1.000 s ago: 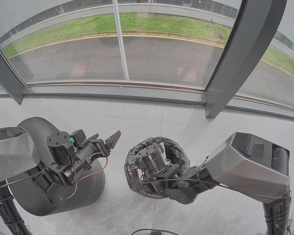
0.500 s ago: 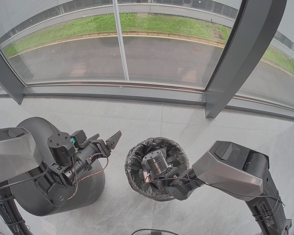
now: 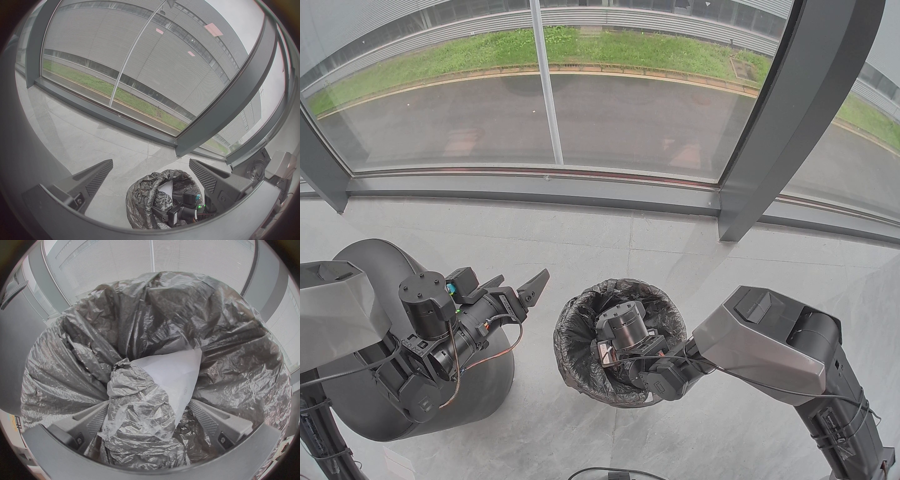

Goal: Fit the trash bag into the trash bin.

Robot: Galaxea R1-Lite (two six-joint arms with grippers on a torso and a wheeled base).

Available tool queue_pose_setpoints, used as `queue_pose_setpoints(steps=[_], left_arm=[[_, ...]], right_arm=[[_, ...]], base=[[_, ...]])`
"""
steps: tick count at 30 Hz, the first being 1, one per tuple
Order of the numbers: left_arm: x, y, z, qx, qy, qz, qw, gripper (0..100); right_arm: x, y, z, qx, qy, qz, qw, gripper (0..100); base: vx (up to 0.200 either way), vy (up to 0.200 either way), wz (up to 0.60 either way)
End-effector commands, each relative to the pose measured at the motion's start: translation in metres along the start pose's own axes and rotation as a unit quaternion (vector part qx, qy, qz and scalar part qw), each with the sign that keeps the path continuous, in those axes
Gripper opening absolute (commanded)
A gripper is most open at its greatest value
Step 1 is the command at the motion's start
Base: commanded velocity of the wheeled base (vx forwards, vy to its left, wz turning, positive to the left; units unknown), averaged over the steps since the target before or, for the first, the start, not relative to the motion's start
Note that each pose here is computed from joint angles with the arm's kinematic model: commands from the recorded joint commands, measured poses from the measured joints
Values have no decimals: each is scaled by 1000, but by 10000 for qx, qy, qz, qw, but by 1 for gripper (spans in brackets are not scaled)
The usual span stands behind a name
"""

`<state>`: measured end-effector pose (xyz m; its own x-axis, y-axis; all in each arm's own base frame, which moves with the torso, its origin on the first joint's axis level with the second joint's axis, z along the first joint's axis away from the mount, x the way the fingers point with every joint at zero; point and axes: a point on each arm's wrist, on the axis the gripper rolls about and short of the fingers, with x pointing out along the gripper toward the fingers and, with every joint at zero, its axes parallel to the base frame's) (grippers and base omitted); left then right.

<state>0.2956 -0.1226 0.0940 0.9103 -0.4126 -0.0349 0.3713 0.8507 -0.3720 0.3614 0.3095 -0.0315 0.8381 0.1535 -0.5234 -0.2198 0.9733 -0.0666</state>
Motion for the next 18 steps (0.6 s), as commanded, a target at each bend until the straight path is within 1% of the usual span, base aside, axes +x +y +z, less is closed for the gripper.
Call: queue_pose_setpoints(steps=[1, 4, 8, 12, 14, 16, 18], left_arm=[[0, 0, -1, -1, 11, -1, 10000, 100], [0, 0, -1, -9, 11, -1, 10000, 100], [0, 0, 0, -9, 11, -1, 10000, 100], [-1, -1, -1, -8, 9, -18, 10000, 100], [-1, -4, 0, 9, -4, -48, 10000, 100], [-2, -4, 0, 25, -9, -33, 10000, 100], [-4, -6, 0, 125, 13, -49, 9999, 100]], right_arm=[[0, -1, 3, 24, -33, -10, 10000, 100], [-8, -2, 15, 86, -158, -4, 9998, 100], [-22, -6, 25, 94, -215, 0, 9997, 100], [-50, -13, 40, 13, -298, 42, 9995, 100], [-76, -22, 59, 0, -468, 60, 9989, 100], [-87, -27, 65, -60, -530, 60, 9986, 100], [-110, -40, 78, -186, -679, -3, 9975, 100]], base=[[0, 0, 0], [0, 0, 0], [0, 0, 0], [0, 0, 0], [0, 0, 0], [0, 0, 0], [0, 0, 0]])
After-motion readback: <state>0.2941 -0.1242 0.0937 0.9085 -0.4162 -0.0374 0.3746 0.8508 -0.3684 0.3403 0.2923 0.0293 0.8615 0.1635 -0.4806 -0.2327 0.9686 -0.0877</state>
